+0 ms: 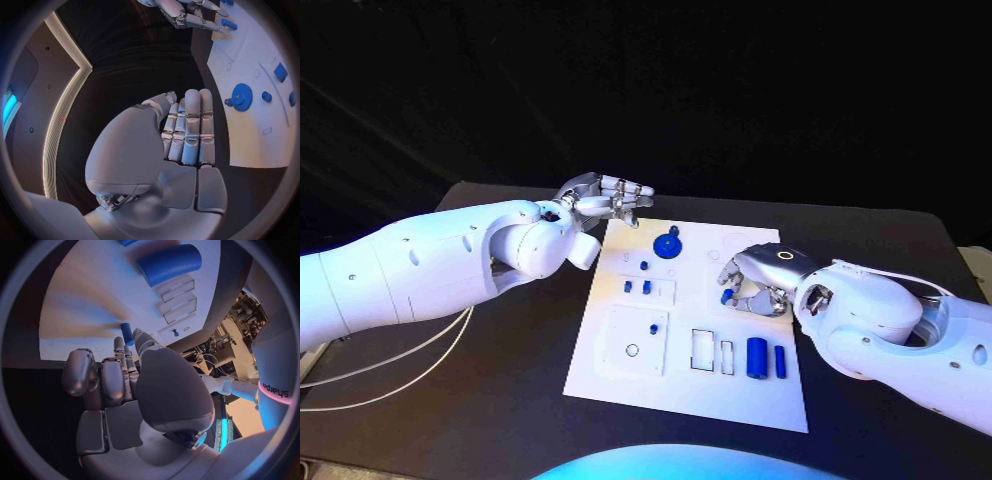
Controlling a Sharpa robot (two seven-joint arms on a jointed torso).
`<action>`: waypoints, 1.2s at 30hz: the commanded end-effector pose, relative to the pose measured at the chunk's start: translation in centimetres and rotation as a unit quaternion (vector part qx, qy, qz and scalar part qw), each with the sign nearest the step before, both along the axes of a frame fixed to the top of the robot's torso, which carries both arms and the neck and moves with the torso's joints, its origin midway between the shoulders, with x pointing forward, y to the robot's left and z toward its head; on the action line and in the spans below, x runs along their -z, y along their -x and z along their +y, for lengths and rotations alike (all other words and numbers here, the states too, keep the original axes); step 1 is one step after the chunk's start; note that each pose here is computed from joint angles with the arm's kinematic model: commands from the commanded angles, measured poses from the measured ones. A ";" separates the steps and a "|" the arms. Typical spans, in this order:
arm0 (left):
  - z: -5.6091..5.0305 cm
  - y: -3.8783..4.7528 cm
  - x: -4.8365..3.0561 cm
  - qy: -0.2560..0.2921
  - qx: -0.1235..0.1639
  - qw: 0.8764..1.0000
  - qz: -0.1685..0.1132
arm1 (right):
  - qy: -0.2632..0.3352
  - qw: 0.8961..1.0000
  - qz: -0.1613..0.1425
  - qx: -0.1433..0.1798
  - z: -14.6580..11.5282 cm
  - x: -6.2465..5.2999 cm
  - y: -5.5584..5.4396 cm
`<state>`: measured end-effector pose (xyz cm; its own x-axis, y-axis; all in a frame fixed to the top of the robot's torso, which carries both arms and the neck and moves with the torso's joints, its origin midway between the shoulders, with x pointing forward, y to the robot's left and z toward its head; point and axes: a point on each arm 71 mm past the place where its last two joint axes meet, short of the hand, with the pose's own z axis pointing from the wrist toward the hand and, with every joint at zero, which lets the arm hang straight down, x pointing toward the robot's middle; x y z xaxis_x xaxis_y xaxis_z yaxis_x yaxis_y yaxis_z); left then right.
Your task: Assemble the parts on the task board
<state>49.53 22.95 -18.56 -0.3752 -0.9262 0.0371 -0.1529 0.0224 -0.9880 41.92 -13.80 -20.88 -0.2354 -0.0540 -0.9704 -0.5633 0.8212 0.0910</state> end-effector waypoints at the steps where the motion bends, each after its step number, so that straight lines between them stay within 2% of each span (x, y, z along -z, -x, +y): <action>1: -0.2 0.06 -0.09 0.004 0.010 1.000 0.000 | -0.006 1.000 -0.002 -0.002 0.2 0.1 -0.1; 36: -0.2 0.05 -0.04 0.003 0.010 1.000 0.003 | 0.011 1.000 0.012 0.000 0.3 1.2 -0.3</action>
